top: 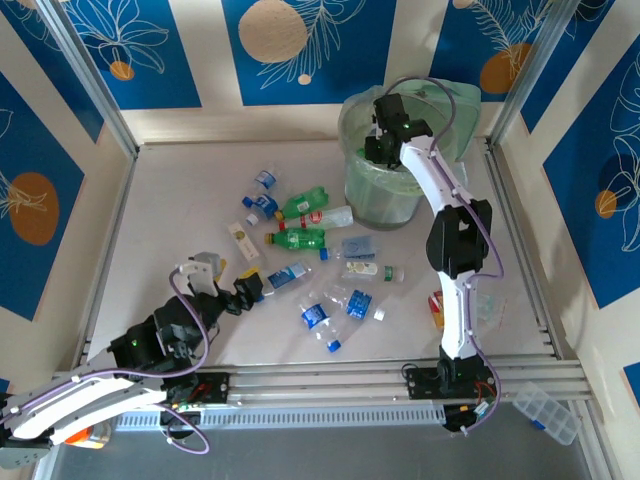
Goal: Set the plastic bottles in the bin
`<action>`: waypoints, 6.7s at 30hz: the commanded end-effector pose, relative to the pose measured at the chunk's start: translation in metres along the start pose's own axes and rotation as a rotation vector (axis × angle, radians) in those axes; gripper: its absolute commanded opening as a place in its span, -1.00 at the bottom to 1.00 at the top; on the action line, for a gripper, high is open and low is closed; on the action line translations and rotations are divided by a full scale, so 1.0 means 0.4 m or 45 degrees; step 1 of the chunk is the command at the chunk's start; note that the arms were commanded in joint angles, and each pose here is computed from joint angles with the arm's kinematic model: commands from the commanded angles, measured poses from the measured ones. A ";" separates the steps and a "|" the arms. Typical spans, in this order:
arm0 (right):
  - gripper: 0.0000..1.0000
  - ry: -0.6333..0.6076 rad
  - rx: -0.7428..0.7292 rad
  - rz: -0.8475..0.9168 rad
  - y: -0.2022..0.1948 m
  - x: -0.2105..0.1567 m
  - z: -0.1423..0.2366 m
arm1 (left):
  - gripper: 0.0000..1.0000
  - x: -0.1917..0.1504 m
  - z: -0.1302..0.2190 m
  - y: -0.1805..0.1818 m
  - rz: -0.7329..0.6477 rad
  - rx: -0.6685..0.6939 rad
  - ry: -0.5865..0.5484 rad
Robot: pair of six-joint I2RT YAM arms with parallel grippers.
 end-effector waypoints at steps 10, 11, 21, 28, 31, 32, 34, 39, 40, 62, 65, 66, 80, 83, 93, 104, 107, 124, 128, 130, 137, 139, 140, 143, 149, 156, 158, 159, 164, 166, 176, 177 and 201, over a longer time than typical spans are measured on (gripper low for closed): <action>0.39 0.034 0.073 0.015 0.014 0.004 0.040 | 0.75 -0.006 -0.002 0.015 -0.020 0.043 0.000; 0.40 0.023 0.073 0.013 0.013 0.010 0.052 | 0.75 -0.005 -0.001 0.016 -0.019 0.045 -0.002; 0.53 -0.205 0.200 0.028 0.058 0.091 0.285 | 0.75 -0.004 0.000 0.017 -0.020 0.046 -0.003; 0.53 -0.292 0.252 0.037 0.074 0.103 0.402 | 0.75 -0.005 -0.001 0.015 -0.021 0.041 0.001; 0.54 -0.314 0.259 0.053 0.081 0.097 0.436 | 0.75 -0.006 -0.002 0.014 -0.022 0.039 0.002; 0.53 -0.323 0.261 0.060 0.085 0.094 0.449 | 0.74 -0.006 -0.002 0.014 -0.023 0.040 0.002; 0.53 -0.341 0.258 0.069 0.087 0.088 0.471 | 0.74 -0.007 -0.003 0.013 -0.023 0.039 0.004; 0.48 -0.412 0.261 0.027 0.088 0.050 0.542 | 0.75 -0.003 0.000 0.013 -0.023 0.037 0.004; 0.48 -0.434 0.258 0.007 0.086 0.037 0.557 | 0.75 -0.002 0.001 0.013 -0.019 0.035 0.003; 0.57 -0.205 -0.628 -1.098 -0.368 -0.713 0.467 | 0.78 -0.101 0.059 0.124 0.129 0.314 0.272; 0.71 -0.081 -0.689 -1.156 -0.384 -0.776 0.438 | 0.78 -0.103 0.053 0.118 0.114 0.315 0.289; 0.74 -0.046 -0.705 -1.182 -0.387 -0.793 0.437 | 0.78 -0.105 0.051 0.116 0.111 0.314 0.295; 0.98 0.115 -0.554 -0.830 -0.349 -0.803 0.350 | 0.78 -0.111 0.045 0.091 0.110 0.223 0.301; 0.98 0.142 -0.567 -0.737 -0.335 -0.817 0.329 | 0.78 -0.113 0.043 0.089 0.106 0.225 0.311; 0.97 0.391 -0.734 -0.781 -0.336 -0.862 0.315 | 0.78 -0.116 0.043 0.088 0.104 0.219 0.317; 0.77 0.583 -0.511 -0.906 -0.279 -0.905 0.280 | 0.79 -0.115 0.045 0.088 0.115 0.215 0.312; 0.65 0.586 -0.445 -0.951 -0.257 -0.904 0.283 | 0.79 -0.112 0.049 0.093 0.120 0.218 0.299; 0.77 0.623 -0.409 -0.774 -0.211 -0.911 0.269 | 0.79 -0.116 0.046 0.086 0.116 0.197 0.305; 0.88 0.621 -0.408 -0.671 -0.197 -0.908 0.270 | 0.79 -0.116 0.044 0.084 0.110 0.196 0.308; 0.91 0.624 -0.405 -0.637 -0.192 -0.908 0.270 | 0.79 -0.116 0.043 0.084 0.108 0.196 0.310; 0.87 0.589 -0.478 -0.621 -0.212 -0.894 0.292 | 0.79 -0.116 0.043 0.081 0.109 0.189 0.311; 0.87 0.538 -0.480 -0.662 -0.219 -0.870 0.315 | 0.79 -0.116 0.043 0.082 0.110 0.189 0.310; 0.88 0.509 -0.474 -0.692 -0.221 -0.858 0.331 | 0.79 -0.115 0.044 0.082 0.110 0.188 0.309; 0.84 0.443 -0.493 -0.840 -0.237 -0.849 0.383 | 0.79 -0.114 0.045 0.082 0.113 0.187 0.308; 0.87 0.344 -0.508 -1.193 -0.266 -0.896 0.446 | 0.79 -0.109 0.051 0.082 0.135 0.173 0.295; 0.99 0.337 -0.582 -1.528 -0.307 -0.981 0.455 | 0.78 -0.107 0.056 0.084 0.156 0.166 0.289; 0.98 0.327 -0.599 -1.588 -0.320 -0.994 0.449 | 0.78 -0.107 0.059 0.087 0.160 0.171 0.288; 0.99 0.324 -0.627 -1.615 -0.329 -1.004 0.447 | 0.78 -0.107 0.059 0.087 0.163 0.171 0.286; 1.00 0.387 -0.623 -1.688 -0.317 -1.033 0.391 | 0.77 -0.103 0.062 0.091 0.179 0.179 0.277; 1.00 0.409 -0.624 -1.695 -0.309 -1.037 0.372 | 0.77 -0.104 0.064 0.096 0.182 0.191 0.274; 0.86 0.362 -0.584 -1.704 -0.291 -0.988 0.281 | 0.78 -0.104 0.067 0.100 0.186 0.196 0.268; 0.83 0.362 -0.583 -1.697 -0.289 -0.984 0.273 | 0.78 -0.104 0.067 0.101 0.185 0.198 0.268; 0.08 0.052 -0.350 -1.251 -0.267 -0.874 0.329 | 0.77 -0.114 0.032 0.065 0.095 0.170 0.330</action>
Point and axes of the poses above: each hand's point on the last joint's axis, 136 mm out from that joint toward the fingers, its own z axis back along the fingers, its own y axis along the line the jaws close on, x = y × z, the point moved 2 cm from there along z, back along the fingers, and after that the axes turned 7 degrees about -z, right-handed, at the moved point
